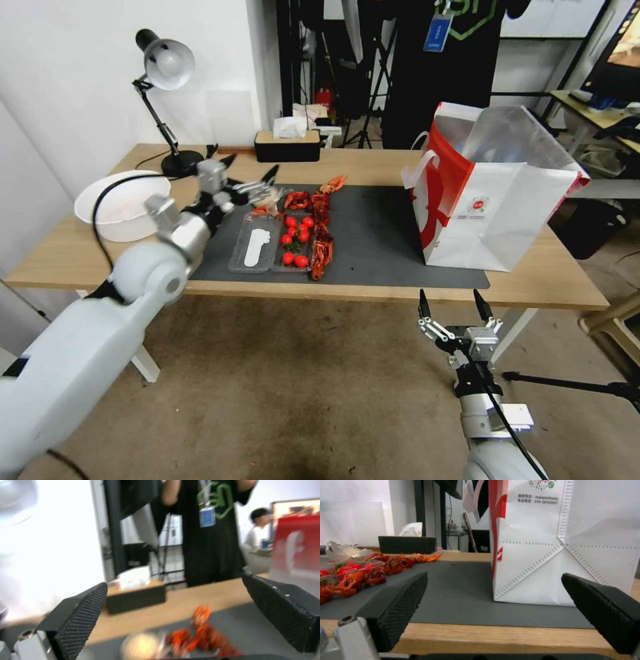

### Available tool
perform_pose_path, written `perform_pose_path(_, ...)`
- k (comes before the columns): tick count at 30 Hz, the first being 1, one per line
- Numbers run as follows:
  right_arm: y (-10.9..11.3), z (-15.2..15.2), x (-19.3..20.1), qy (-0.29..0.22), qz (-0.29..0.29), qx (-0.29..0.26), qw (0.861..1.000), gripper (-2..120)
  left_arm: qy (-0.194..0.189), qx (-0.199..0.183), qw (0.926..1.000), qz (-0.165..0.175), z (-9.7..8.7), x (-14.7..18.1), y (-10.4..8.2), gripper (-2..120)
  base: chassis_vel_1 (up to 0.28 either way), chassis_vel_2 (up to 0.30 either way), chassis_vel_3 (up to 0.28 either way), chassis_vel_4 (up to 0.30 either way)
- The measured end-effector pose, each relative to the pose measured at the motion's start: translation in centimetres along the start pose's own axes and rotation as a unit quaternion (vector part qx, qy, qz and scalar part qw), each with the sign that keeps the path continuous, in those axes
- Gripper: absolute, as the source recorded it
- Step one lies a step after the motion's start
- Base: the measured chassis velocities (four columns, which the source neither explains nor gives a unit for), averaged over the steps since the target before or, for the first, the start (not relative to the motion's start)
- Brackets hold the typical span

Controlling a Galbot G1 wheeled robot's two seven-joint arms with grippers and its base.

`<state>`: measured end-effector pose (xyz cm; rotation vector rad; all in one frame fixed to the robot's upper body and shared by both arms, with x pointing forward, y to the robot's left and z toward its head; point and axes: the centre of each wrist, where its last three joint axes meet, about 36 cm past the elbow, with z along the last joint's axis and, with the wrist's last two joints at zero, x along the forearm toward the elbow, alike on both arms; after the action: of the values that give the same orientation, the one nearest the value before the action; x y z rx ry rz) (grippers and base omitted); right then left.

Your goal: Pick up the trash from the table and place it into the takeout bag.

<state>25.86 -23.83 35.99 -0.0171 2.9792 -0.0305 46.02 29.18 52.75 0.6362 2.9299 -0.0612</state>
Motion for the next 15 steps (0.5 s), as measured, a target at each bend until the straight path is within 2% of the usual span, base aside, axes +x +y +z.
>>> perform_pose_path(1,0.0,0.0,0.0,0.0,0.0,0.0,1.0,100,0.0,0.0,1.0,0.0,0.0,0.0,0.0,100,0.0,0.0,0.0,0.0)
perform_pose_path(4,0.0,0.2,-0.1,0.0,-0.001,0.0,1.0,100,0.016,-0.002,0.9985,-0.052,2.2,4.5,-0.1,100,0.0,0.0,0.0,0.0)
perform_pose_path(5,0.0,0.2,-0.1,0.0,-0.001,0.0,1.0,100,0.016,-0.002,0.9985,-0.052,2.2,4.5,-0.1,100,0.0,0.0,0.0,0.0)
perform_pose_path(7,0.1,0.4,-0.1,0.001,-0.003,-0.001,1.0,100,0.011,-0.009,0.9951,-0.098,3.2,7.2,-0.3,100,0.0,0.0,0.0,0.0)
perform_pose_path(8,0.1,0.4,0.0,0.001,-0.003,-0.001,1.0,100,0.009,-0.014,0.9936,-0.112,3.5,7.9,-0.2,100,0.0,0.0,0.0,0.0)
perform_pose_path(9,0.1,0.4,0.0,0.001,-0.003,-0.001,1.0,100,0.009,-0.014,0.9936,-0.112,3.5,7.9,-0.2,100,0.0,0.0,0.0,0.0)
perform_pose_path(12,0.2,0.6,0.0,0.001,-0.003,-0.002,1.0,100,0.01,-0.022,0.9881,-0.152,4.4,9.7,-0.1,100,0.0,0.0,0.0,0.0)
perform_pose_path(15,0.2,0.7,0.1,0.001,-0.003,-0.002,1.0,100,0.016,-0.029,0.9851,-0.169,4.9,10.7,-0.1,100,0.0,0.0,0.0,0.0)
